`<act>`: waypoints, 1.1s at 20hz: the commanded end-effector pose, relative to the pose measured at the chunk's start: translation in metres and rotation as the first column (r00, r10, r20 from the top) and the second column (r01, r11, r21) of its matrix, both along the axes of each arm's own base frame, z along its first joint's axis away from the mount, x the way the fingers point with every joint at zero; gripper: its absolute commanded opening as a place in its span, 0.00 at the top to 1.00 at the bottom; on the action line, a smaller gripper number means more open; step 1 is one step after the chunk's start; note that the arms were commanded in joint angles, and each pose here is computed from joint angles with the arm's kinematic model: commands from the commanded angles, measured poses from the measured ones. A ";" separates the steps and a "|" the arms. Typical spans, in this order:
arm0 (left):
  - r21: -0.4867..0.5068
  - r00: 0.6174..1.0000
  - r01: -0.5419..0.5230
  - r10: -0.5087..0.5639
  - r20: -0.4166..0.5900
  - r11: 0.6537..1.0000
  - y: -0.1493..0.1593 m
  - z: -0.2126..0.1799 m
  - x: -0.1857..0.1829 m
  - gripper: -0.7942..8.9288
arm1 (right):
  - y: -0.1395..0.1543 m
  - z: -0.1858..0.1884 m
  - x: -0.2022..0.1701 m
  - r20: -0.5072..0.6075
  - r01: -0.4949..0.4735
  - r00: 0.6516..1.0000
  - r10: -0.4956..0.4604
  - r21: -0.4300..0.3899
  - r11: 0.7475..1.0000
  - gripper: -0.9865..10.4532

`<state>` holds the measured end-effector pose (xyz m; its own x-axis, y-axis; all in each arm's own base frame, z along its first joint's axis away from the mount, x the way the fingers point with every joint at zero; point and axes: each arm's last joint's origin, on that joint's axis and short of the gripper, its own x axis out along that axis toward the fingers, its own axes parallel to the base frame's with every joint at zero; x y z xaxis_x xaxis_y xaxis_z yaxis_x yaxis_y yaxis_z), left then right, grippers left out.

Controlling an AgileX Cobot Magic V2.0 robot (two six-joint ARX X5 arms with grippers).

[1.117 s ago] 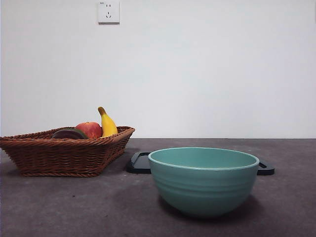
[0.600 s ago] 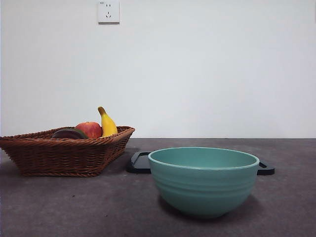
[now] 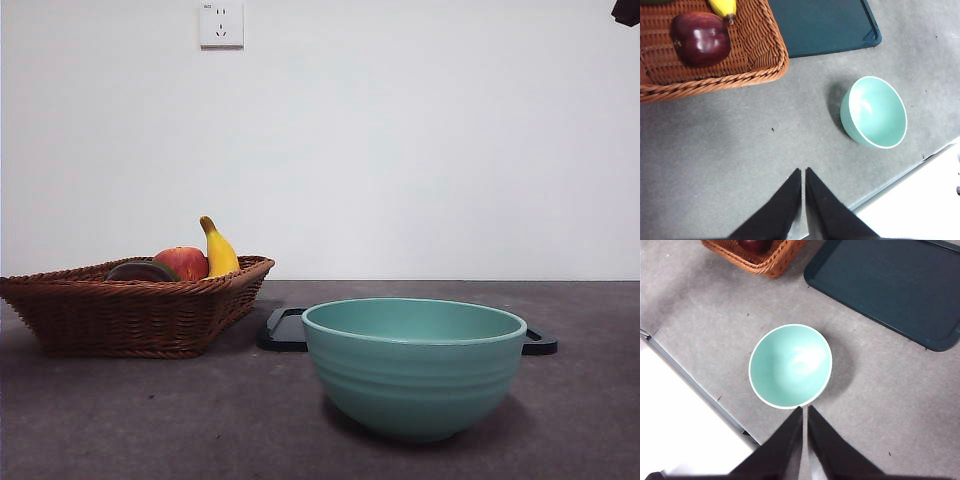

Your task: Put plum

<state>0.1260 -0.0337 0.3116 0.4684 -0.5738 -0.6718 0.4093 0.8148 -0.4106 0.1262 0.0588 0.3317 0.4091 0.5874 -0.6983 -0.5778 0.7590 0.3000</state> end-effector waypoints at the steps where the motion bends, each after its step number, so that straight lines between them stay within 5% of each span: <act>1: 0.003 0.999 0.013 -0.013 0.034 1.000 -0.001 0.006 0.001 0.91 | 0.001 0.004 0.001 0.022 -0.021 1.000 0.021 0.000 1.000 0.91; 4: 0.002 0.999 0.012 -0.012 0.036 1.000 -0.001 0.006 0.002 0.90 | 0.001 0.004 0.001 0.023 -0.021 1.000 0.021 -0.001 1.000 0.91; 7: -0.005 1.000 0.003 -0.003 0.028 1.000 -0.001 0.006 0.002 0.71 | 0.001 0.004 0.001 0.023 -0.021 1.000 0.021 -0.001 1.000 0.90; 9: -0.007 1.000 0.000 0.000 0.025 1.000 -0.001 0.006 0.002 0.52 | 0.001 0.004 0.001 0.021 -0.019 1.000 0.019 0.001 1.000 0.75; 11: -0.007 1.000 0.001 -0.001 0.026 1.000 -0.001 0.006 0.002 0.45 | 0.001 0.004 0.001 0.021 -0.019 1.000 0.019 0.001 1.000 0.59; 22: 0.076 0.992 -0.034 0.024 0.127 0.997 -0.010 0.036 0.024 0.43 | 0.001 0.004 0.001 0.019 -0.016 1.000 0.016 0.003 1.000 0.56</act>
